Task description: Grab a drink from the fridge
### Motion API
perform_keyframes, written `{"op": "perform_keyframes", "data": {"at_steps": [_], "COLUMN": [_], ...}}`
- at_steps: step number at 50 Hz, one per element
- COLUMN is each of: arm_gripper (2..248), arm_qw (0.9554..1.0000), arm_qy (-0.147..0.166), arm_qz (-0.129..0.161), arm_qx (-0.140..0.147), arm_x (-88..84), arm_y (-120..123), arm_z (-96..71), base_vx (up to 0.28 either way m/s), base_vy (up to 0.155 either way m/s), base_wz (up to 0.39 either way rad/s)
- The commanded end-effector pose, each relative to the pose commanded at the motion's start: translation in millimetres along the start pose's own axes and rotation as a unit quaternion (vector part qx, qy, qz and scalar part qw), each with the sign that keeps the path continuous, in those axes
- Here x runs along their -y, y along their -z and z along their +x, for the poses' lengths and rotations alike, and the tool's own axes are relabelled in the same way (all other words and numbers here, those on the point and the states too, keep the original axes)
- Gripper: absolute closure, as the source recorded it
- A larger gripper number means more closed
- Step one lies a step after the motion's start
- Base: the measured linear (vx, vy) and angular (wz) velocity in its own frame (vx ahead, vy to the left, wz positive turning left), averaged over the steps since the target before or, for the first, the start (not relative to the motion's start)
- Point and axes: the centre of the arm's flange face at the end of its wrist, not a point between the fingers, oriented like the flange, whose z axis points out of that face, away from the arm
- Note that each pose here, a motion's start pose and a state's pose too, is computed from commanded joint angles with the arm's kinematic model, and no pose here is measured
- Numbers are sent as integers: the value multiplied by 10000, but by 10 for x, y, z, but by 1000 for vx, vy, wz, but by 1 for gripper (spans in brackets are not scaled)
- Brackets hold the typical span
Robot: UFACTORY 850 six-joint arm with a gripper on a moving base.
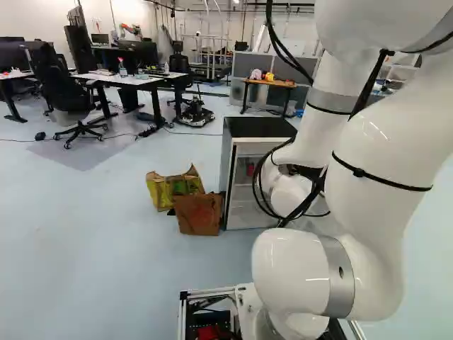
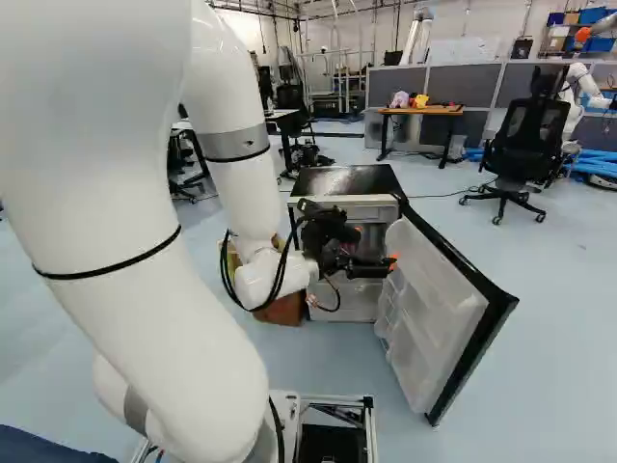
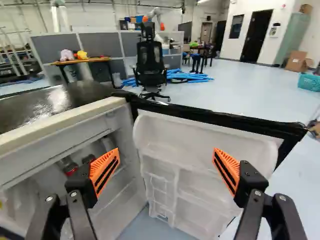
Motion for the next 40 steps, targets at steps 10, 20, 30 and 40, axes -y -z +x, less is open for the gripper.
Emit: {"op": "perform_keyframes", "data": {"at_steps": [10, 20, 30, 40], "arm_gripper": [3, 3, 3, 3], "arm_qw": [9982, 9935, 9857, 9751], "arm_qy": [215, 397, 562, 707], "arm_qz": [538, 1032, 1529, 2030], "arm_qx": [146, 286, 424, 549], "arm_x": [92, 189, 292, 418], "arm_y": [36, 18, -1, -52], "arm_z": [-101, -192, -285, -376], "base_vx": [0, 0, 0, 0], "base_vy": [0, 0, 0, 0], "base_wz": [0, 0, 0, 0]}}
